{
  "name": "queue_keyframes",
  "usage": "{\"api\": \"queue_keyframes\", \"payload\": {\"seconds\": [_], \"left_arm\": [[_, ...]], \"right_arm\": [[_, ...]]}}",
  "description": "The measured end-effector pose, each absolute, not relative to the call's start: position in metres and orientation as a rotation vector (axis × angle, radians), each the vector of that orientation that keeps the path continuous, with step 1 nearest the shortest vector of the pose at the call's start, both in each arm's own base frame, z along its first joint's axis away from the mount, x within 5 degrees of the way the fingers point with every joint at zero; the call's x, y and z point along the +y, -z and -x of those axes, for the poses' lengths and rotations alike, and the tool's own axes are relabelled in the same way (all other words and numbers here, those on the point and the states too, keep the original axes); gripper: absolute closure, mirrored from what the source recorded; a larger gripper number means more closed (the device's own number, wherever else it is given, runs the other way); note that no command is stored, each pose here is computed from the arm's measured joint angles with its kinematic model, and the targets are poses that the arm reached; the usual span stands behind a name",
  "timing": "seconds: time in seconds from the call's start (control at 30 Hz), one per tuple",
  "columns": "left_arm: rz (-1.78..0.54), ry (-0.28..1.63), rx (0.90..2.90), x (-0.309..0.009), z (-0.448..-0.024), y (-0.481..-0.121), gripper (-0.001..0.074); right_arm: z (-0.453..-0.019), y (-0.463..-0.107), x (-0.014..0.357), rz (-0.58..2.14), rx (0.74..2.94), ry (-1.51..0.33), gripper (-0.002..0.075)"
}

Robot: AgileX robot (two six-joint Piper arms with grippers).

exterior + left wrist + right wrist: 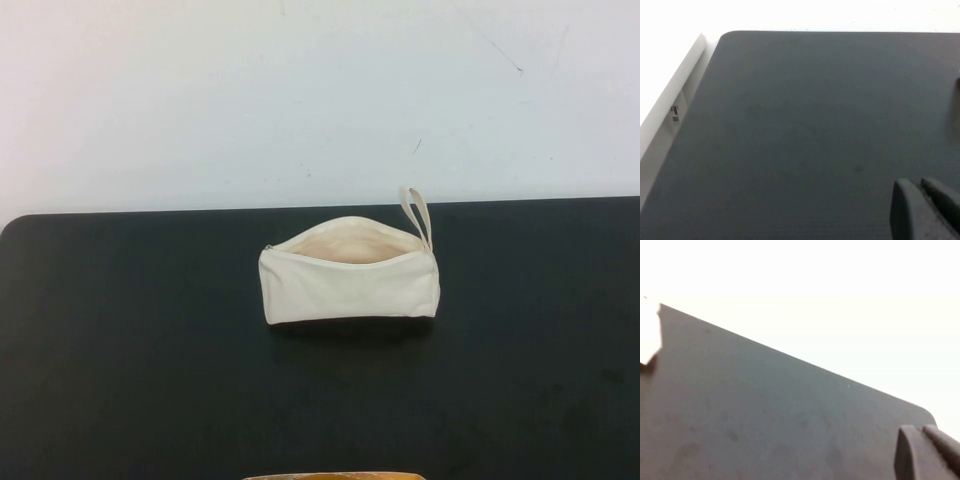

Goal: Put eraser into pencil case

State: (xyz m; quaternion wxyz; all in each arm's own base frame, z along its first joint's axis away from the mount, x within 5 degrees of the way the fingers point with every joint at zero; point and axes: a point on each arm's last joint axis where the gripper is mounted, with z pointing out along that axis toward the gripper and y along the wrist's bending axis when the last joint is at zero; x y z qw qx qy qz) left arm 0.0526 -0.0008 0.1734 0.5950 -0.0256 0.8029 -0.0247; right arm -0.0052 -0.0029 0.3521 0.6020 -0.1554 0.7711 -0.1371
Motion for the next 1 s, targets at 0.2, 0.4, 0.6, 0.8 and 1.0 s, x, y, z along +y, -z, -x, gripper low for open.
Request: {"api": "queue_keyframes", "payload": {"seconds": [0.2, 0.4, 0.6, 0.8, 1.0], "left_arm": [[0.059, 0.057, 1.865, -0.001, -0.053, -0.173, 0.0736], [0.059, 0.057, 1.865, -0.001, -0.053, -0.173, 0.0736], [0.059, 0.057, 1.865, -0.001, -0.053, -0.173, 0.0736], [0.059, 0.057, 1.865, -0.001, -0.053, -0.173, 0.0736], [0.059, 0.057, 1.865, -0.001, -0.053, -0.173, 0.0736]], "right_arm": [[-0.012, -0.304, -0.002, 0.237, 1.822, 0.304, 0.0726], [-0.049, -0.228, -0.005, 0.198, 1.771, 0.292, 0.0726], [-0.056, -0.173, -0.005, 0.192, 1.870, 0.255, 0.0726], [-0.051, -0.167, -0.004, 0.194, 1.920, 0.244, 0.0726], [-0.051, -0.167, -0.004, 0.193, 1.923, 0.241, 0.0726]]}}
